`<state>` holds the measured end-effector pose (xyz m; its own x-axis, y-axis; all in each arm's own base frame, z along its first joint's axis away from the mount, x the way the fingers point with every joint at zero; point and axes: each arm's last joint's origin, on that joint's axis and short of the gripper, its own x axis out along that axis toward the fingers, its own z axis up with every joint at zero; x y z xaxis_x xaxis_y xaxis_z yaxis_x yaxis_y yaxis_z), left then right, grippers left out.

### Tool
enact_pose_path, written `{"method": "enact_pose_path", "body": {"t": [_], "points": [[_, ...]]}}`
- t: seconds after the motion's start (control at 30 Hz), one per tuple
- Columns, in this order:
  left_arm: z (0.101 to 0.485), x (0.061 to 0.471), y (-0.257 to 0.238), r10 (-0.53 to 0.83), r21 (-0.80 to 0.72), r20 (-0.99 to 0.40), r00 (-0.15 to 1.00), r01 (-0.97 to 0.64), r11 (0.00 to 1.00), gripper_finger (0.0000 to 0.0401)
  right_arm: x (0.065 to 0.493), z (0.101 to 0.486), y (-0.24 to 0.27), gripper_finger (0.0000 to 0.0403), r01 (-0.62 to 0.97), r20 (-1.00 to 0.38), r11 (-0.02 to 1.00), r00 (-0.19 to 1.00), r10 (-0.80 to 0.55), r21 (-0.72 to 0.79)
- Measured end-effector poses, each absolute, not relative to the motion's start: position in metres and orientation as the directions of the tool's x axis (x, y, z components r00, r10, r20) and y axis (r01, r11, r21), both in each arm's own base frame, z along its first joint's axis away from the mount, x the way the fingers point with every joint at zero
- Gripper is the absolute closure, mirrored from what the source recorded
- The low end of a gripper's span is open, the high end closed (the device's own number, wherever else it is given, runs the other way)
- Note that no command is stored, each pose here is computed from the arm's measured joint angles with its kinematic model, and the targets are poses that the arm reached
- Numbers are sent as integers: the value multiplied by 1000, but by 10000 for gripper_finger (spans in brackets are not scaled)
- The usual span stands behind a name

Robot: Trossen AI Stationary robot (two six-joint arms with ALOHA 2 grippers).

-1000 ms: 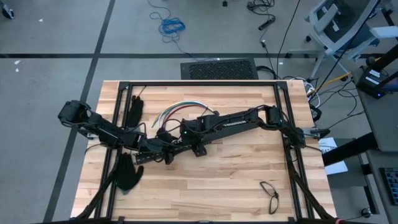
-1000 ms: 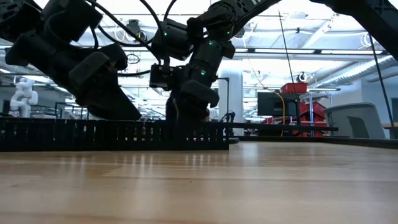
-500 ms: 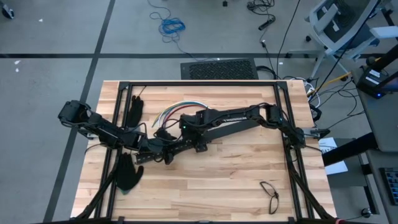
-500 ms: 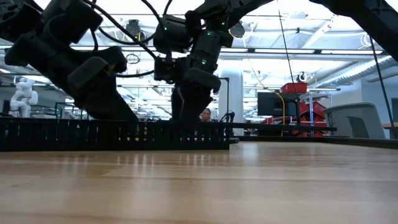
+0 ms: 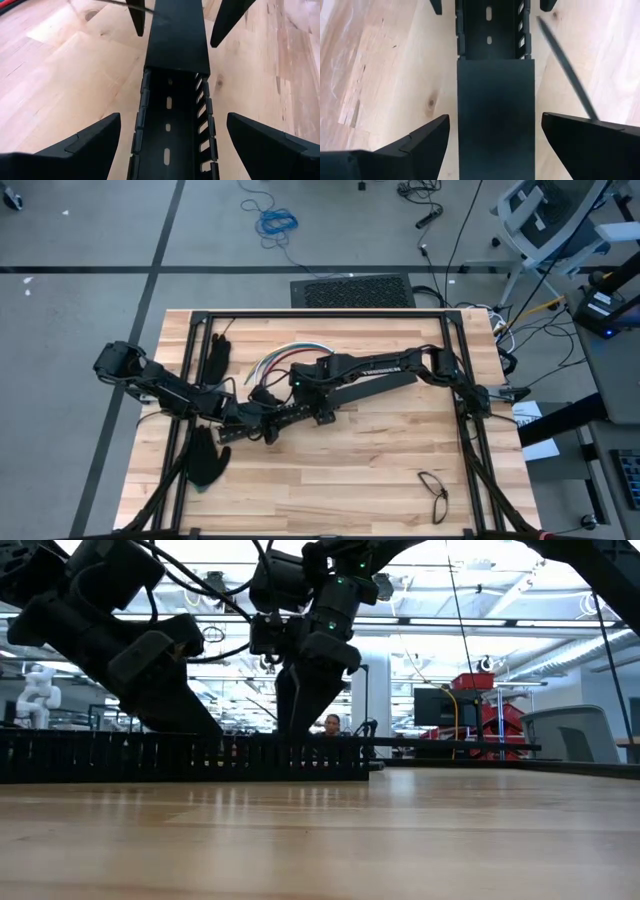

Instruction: Ziptie cables

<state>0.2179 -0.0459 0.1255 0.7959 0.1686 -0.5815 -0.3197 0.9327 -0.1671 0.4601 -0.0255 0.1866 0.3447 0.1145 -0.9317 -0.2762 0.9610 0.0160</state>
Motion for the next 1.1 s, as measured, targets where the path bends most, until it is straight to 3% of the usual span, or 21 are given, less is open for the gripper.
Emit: {"method": "enact_pose_path", "body": {"t": [0.23,0.57,1.1], "points": [[125,218,-46,169,-167,-582,796,-320,933,41,460,187,-26,93,-284,-931,959,348,114,11],[125,218,-46,169,-167,-582,796,-320,933,41,462,188,-27,147,-270,-923,963,369,107,3],[125,218,-46,169,-167,-582,796,-320,932,41,463,189,-26,140,-287,-918,958,378,117,4]]}}
